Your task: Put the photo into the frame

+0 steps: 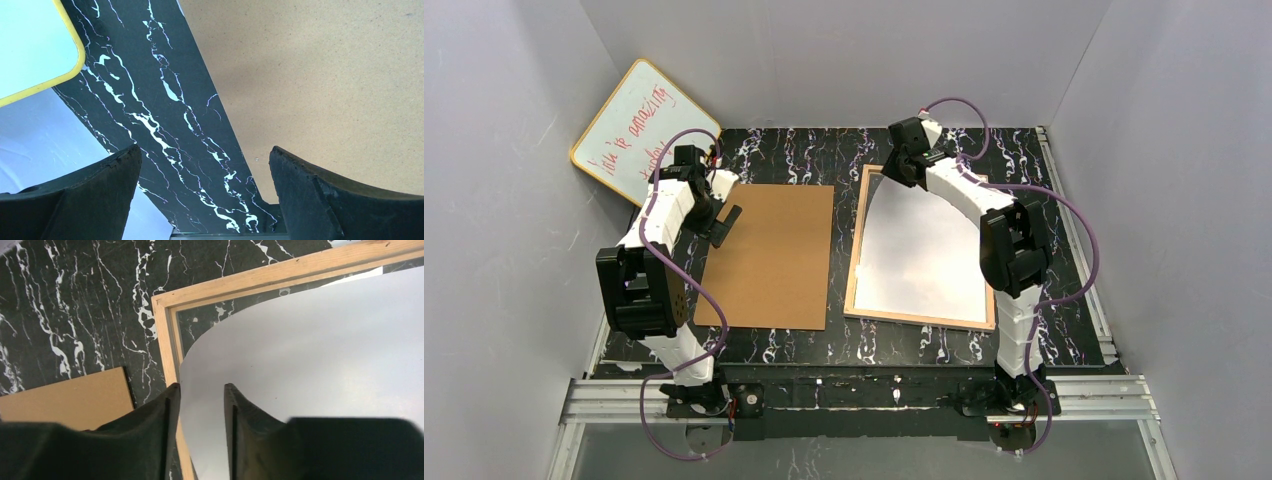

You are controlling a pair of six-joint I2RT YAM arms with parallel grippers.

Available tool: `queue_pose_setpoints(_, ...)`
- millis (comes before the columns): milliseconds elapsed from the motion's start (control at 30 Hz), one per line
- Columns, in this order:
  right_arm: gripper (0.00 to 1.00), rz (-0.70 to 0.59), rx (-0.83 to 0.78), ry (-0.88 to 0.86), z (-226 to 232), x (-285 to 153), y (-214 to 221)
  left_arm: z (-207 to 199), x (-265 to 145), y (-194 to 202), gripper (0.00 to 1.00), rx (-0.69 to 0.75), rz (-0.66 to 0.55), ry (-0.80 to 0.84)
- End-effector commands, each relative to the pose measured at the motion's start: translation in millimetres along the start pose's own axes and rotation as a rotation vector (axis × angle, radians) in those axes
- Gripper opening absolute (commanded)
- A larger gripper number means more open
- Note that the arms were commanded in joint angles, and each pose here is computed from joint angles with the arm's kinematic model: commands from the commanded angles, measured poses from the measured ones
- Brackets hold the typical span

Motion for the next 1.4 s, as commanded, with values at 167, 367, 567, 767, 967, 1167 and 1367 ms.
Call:
queue_pose_setpoints(167, 0.92, -0.037, -0.011, -0.044, 13.3, -15.4, -25.6, 0.0, -2.3, 7.8, 0.98, 0.024, 0.033, -0.008)
queue_pose_setpoints(367, 0.99, -0.064, 0.012, -0.081, 21.2, -36.6, -30.5, 5.1, -7.4, 4.2, 0.98, 0.043, 0.036, -0.023)
queue_pose_setpoints(567, 0.99, -0.006, -0.045, -0.241, 85.9, -70.1, 14.5, 29.0, -15.8, -3.7, 0.98, 0.059, 0.03, -0.082)
queue_pose_setpoints(767, 0.99, 0.073, -0.114, -0.335, 144.0, -93.2, 82.8, 58.9, -2.3, 12.3, 0.98, 0.094, 0.064, -0.183)
queue_pose_setpoints(967, 0.98, 0.158, -0.143, -0.329, 166.1, -89.2, 137.1, 51.3, 27.0, 38.0, 0.96, 0.123, 0.099, -0.18)
queue_pose_setpoints(1167, 0.98, 0.2, -0.153, -0.265, 153.4, -83.2, 166.4, 29.6, 47.7, 45.4, 0.94, 0.094, 0.097, -0.07)
queue_pose_setpoints(1367, 0.95, 0.221, -0.156, -0.197, 133.0, -72.7, 186.9, 15.1, 63.0, 47.1, 0.95, 0.082, 0.079, 0.006)
Point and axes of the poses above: each gripper's point midway between its finger pads, its own x axis out along the fingers, its own z axis along the line the jaws close on, y = z × x, the point moved 2 cm from there along -x, back along the fingers, and after that the axes turned 13 degrees about -x, right-handed, at the moved point
